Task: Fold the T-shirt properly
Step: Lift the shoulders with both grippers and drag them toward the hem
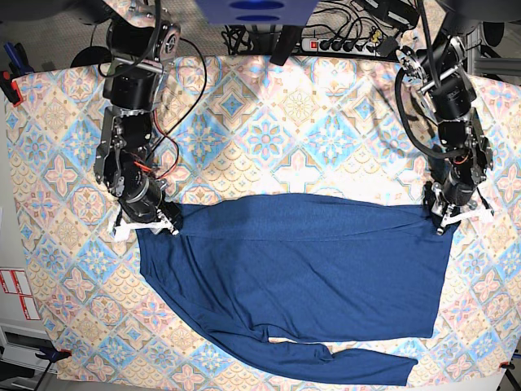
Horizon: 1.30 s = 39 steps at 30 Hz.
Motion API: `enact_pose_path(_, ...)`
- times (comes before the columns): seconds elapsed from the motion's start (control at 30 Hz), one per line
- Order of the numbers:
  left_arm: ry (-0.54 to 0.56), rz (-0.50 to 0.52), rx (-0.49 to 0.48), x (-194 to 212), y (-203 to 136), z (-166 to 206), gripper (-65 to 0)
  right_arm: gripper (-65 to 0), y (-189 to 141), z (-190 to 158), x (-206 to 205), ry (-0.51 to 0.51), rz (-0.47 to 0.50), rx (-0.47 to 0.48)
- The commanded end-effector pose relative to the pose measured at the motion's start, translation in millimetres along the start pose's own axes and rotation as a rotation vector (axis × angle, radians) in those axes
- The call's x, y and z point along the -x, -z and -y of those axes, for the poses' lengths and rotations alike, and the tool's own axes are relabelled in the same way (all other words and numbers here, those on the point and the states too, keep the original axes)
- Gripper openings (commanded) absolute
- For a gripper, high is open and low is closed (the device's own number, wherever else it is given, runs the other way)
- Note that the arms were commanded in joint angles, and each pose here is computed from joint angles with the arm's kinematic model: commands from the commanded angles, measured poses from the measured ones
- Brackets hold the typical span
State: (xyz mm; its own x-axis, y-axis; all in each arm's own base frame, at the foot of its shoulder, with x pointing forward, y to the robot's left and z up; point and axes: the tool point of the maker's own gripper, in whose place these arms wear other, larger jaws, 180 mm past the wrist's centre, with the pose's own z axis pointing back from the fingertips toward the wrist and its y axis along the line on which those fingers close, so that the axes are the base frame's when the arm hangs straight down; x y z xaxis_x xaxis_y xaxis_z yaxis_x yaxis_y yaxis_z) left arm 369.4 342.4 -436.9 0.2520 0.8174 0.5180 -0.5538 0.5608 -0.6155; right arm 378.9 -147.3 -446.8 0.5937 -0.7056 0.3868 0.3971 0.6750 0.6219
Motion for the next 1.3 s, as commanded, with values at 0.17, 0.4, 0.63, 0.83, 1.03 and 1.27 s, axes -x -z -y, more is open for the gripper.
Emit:
enact_pose_path(0.17,0.023,0.056,0.010,-25.5,-6.5,-1.5,-43.2,-36.2,-14.9,-13.9,-20.1,-0.036,0.075,-0.046)
enact_pose_path(0.4,0.045,0.065,-0.017,-36.7,-13.7,-17.0,-37.4,-36.2,-28.5,-6.5,-10.4,-0.055,0.048,-0.038)
enact_pose_path(0.63,0.049,-0.022,-0.019,-20.5,-14.7,-19.9,-18.2,-36.2,-30.3,-3.6,-7.7,-0.057,0.046,-0.033)
enact_pose_path(0.83,0.046,-0.031,-0.026,-13.9,-15.5,-24.6,-10.6,-36.2,-29.9,-4.6,-6.8,-0.060,0.043,-0.035)
enact_pose_path(1.03,0.030,-0.006,0.013,-8.7,-4.4,-0.3,-10.6,-36.2,-29.5,-6.0,-6.5,-0.060,0.043,-0.038)
enact_pose_path(1.27,0.109,-0.028,0.023,6.9,9.9,31.4,-10.6,-36.2,-29.7,-5.3,-7.2,-0.058,0.044,-0.036)
